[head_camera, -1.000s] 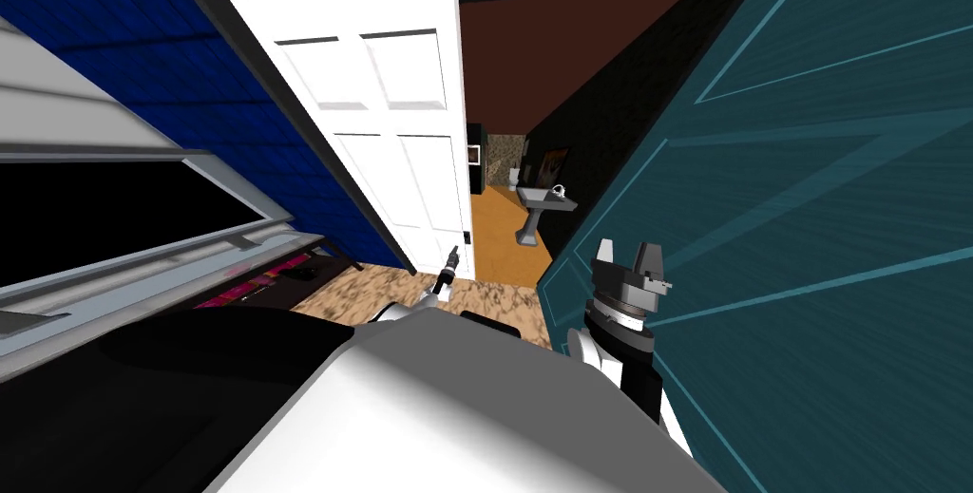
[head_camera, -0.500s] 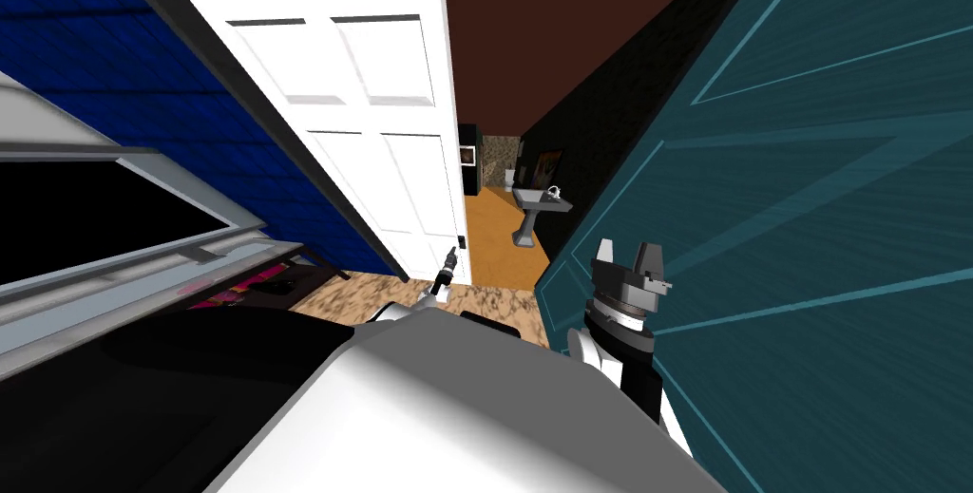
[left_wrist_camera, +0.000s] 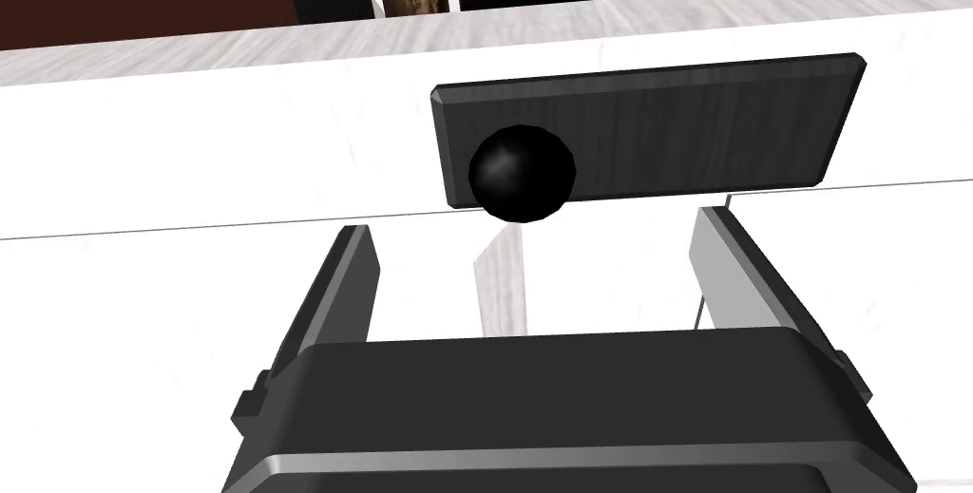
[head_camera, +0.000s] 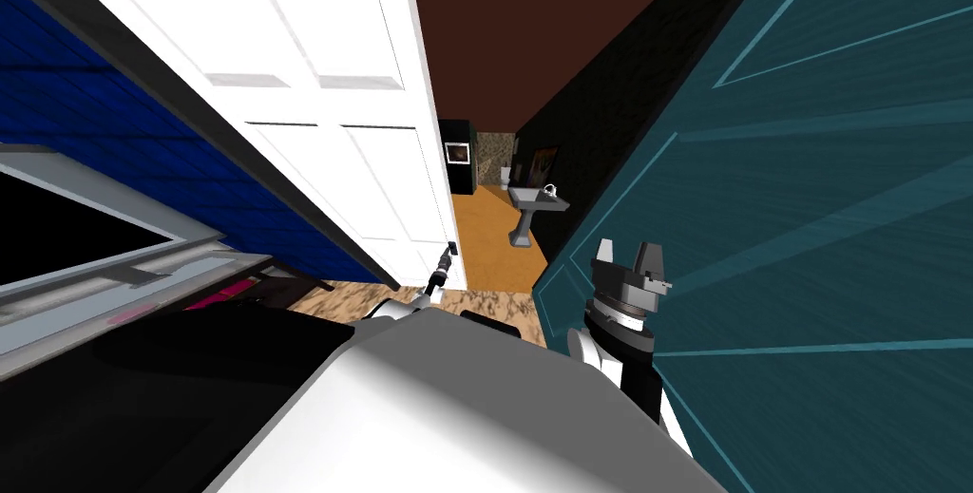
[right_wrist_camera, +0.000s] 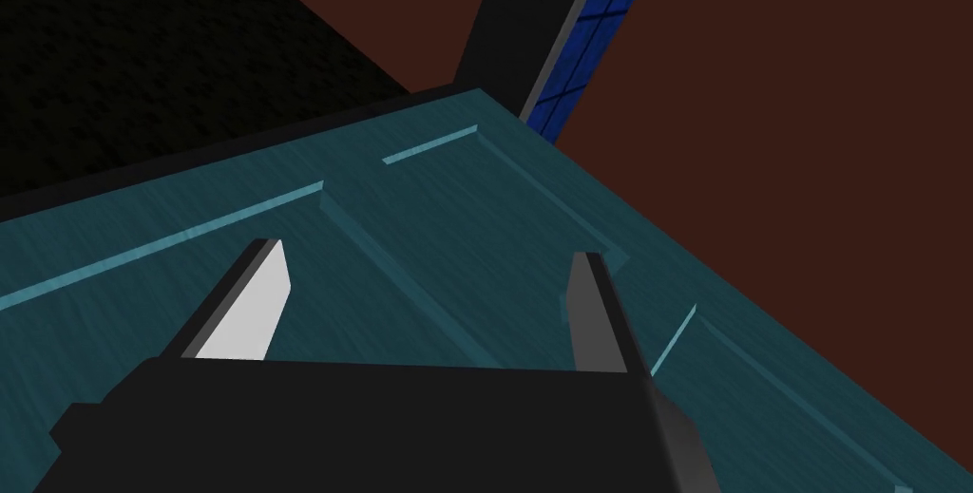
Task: Pull the door open
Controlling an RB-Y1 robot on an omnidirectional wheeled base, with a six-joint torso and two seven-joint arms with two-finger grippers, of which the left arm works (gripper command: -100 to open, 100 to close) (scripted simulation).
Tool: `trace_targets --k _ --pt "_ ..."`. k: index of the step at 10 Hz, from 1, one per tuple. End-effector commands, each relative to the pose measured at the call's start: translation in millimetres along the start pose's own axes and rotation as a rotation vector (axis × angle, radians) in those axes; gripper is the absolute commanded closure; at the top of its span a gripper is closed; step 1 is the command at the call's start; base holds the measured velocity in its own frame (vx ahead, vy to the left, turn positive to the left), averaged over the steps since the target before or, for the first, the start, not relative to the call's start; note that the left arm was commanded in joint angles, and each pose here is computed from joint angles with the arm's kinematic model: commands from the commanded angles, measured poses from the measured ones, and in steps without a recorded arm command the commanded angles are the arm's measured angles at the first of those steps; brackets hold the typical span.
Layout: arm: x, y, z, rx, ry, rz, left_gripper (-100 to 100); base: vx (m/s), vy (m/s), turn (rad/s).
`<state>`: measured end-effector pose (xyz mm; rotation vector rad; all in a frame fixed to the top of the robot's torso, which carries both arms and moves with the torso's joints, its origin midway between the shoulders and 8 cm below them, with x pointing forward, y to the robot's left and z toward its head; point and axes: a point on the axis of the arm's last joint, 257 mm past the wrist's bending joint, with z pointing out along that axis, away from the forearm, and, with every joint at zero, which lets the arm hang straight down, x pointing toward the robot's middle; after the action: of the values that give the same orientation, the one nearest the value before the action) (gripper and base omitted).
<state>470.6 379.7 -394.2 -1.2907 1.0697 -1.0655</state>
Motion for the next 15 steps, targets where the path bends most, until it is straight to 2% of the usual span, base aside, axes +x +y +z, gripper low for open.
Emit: trace_targets --k 1,2,3,6,7,12,15 --pt "-11.0 0.2 -4.7 -0.002 -0.012 -0.002 -100 0.17 -0.003 -0.086" --pt "-15.8 16.8 -14.2 -0.046 -0.021 0.004 -100 0.077 0.012 0.007" --pt "-29.5 -2.3 -7.9 0.004 -0.029 -0.002 -100 0.127 0.01 -0.108" --pt "-28.4 -1.9 -8.1 0.001 -0.029 -0.002 -100 0.085 0.006 -0.023" --pt "-28.4 -1.9 -8.1 0.001 -0.029 -0.002 100 0.0 0.0 0.0" --pt "-28.4 -1.9 -8.1 0.001 -0.029 -0.002 100 -0.005 -0.001 -0.003" --pt "-24.9 -1.9 -9.6 0.001 0.001 -0.001 100 -0.127 0.027 -0.078"
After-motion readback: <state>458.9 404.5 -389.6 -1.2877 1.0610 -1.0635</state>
